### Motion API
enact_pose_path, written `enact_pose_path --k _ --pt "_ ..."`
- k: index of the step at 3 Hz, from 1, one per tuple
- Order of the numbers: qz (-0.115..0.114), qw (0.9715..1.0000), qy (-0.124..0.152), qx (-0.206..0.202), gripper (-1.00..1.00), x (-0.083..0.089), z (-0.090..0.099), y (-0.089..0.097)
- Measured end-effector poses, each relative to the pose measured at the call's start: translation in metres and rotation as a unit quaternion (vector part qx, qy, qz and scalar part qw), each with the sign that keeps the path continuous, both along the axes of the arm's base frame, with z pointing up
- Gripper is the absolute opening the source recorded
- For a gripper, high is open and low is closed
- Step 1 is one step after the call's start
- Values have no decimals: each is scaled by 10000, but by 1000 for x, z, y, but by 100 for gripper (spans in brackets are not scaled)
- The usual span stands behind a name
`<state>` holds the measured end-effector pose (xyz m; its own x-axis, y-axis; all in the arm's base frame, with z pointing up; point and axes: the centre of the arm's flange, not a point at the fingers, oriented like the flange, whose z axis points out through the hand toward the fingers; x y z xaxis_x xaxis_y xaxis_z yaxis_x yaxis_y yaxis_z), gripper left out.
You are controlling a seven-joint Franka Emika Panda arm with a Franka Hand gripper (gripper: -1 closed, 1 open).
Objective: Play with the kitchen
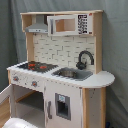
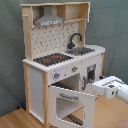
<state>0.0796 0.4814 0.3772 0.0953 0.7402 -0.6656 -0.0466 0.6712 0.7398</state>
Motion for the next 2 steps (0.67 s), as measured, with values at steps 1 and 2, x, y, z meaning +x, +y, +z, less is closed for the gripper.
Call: enact_pose_path --k 1,2 --pt "4 9999 162 -57 100 -7 -5 -23" --pt "-153 9990 411 45 100 -1 -9 -49"
